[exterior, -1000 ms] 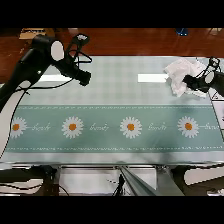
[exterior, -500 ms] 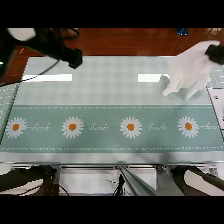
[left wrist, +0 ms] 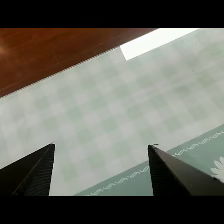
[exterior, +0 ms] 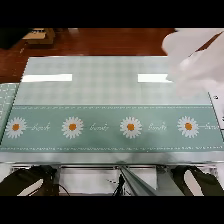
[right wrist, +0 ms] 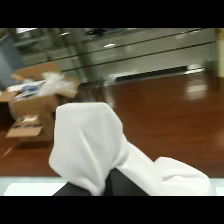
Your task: Fold the shirts.
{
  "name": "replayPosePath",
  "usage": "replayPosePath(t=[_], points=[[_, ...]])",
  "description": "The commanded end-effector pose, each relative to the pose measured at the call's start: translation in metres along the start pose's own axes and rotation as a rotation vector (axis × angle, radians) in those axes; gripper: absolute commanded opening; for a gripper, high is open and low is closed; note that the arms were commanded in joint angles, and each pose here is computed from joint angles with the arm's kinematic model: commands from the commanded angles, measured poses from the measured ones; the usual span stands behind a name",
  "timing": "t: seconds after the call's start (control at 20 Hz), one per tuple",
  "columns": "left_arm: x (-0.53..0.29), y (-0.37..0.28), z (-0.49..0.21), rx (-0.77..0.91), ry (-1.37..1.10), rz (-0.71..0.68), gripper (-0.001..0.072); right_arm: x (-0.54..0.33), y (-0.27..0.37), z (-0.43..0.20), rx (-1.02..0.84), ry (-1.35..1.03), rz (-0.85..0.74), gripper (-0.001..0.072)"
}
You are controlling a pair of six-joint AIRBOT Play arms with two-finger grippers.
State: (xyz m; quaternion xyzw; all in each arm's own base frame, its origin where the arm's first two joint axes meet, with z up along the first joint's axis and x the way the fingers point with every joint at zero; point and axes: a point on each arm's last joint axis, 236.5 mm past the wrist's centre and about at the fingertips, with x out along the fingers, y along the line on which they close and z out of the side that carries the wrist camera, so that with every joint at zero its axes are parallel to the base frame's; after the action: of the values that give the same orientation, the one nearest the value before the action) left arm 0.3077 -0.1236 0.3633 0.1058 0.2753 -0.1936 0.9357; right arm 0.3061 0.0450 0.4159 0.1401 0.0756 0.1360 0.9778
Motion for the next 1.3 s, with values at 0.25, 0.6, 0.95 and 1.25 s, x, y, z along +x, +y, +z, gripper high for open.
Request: replayPosePath(t=[0.25, 0.6, 0.95, 1.25], points=[[0.013, -0.006, -0.061, -0.043, 0.206, -0.016, 0.0711, -0.017, 0.049, -0.093, 0.08, 0.432, 0.226, 0.003], [0.062, -0.014, -0.131, -0.064, 0.44, -0.029, 0.0711, 0.018, 0.076, -0.171, -0.073, 0.723, 0.289, 0.003], [0.075, -0.013, -0.113, -0.065, 0.354, -0.024, 0.0711, 0.113, 0.122, -0.319, -0.422, 0.98, 0.273, 0.0031], [0.12, -0.032, -0.148, -0.087, 0.415, -0.088, 0.0711, 0.157, 0.096, -0.416, -0.447, 1.17, 0.204, 0.0031]])
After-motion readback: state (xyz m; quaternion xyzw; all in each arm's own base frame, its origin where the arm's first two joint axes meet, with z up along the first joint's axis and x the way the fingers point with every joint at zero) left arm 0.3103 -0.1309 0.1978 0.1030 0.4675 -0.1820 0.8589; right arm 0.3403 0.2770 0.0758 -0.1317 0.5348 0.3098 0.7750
